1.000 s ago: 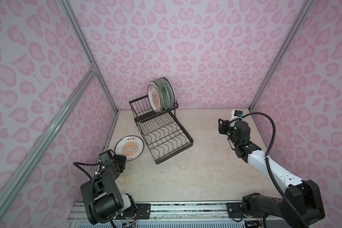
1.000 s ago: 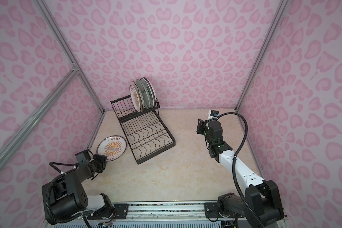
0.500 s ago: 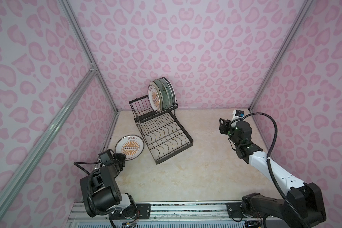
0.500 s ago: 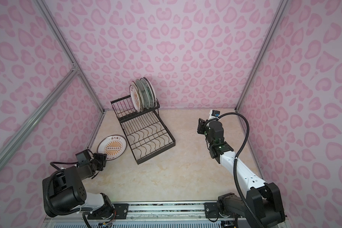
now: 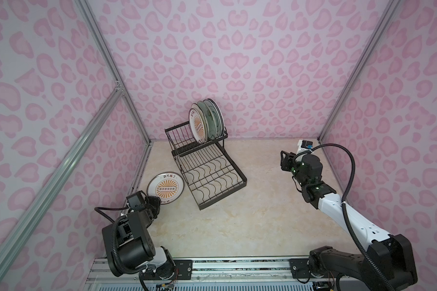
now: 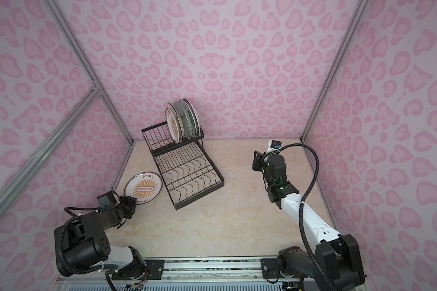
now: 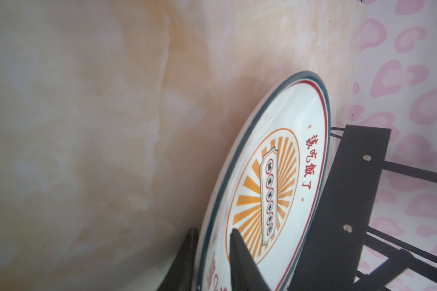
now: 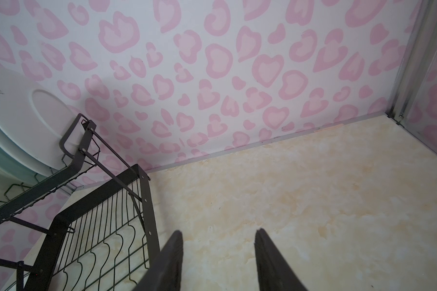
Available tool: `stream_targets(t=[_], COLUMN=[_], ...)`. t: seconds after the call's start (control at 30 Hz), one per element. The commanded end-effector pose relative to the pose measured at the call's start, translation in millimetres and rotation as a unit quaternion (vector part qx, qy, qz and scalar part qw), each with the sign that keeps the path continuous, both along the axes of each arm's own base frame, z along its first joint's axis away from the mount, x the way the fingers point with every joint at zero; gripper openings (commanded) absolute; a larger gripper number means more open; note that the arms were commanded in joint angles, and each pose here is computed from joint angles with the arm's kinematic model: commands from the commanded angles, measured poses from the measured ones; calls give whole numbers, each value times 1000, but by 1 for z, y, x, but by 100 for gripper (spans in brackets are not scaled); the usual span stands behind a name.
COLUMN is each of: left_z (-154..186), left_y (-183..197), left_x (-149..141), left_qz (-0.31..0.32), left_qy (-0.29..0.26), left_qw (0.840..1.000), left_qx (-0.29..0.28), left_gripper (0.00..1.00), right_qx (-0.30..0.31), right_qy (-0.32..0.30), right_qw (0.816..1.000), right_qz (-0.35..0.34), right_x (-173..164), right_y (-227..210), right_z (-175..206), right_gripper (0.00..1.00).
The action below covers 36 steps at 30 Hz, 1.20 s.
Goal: Load plates into a dish rack
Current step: Pick up the plate from the middle-left of the table.
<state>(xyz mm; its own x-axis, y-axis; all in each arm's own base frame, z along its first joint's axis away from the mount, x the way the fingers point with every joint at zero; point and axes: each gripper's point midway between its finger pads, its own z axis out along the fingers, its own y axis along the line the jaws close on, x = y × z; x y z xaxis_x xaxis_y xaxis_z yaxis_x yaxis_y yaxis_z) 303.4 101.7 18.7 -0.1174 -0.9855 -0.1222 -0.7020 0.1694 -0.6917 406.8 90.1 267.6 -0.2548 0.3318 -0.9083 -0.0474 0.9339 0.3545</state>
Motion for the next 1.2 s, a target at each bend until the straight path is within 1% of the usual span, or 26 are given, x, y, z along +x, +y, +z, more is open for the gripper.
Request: stream_targets(t=[0.0,0.27,0.7,1.0,1.17], left_z=[-22,-23,-18,-13,-4], left_y=[-7,-7,-4,-3,-1], left_x=[-24,-23,-21,-21,-21], left_qz=[5,5,5,4,3], left_qy=[64,64,63,63,58], left_qw=[998,998,998,998,998], left_qx=[-16,-20,-11,-6,6], left_gripper=[25,22,16,7,3], right_qx=[-4,-1,-3,-4,-4], right_qy=[-4,-8,-8,-8,-8], right_qw=[1000,1000,1000,1000,1000], right_qz=[-7,-6,-8,-10,-8], right_x=[0,-2,-4,-4,-5], right_y=[-3,-3,-4,-5,-5], right_z=[3,5,6,5,6], right_gripper=[46,46,46,46,46])
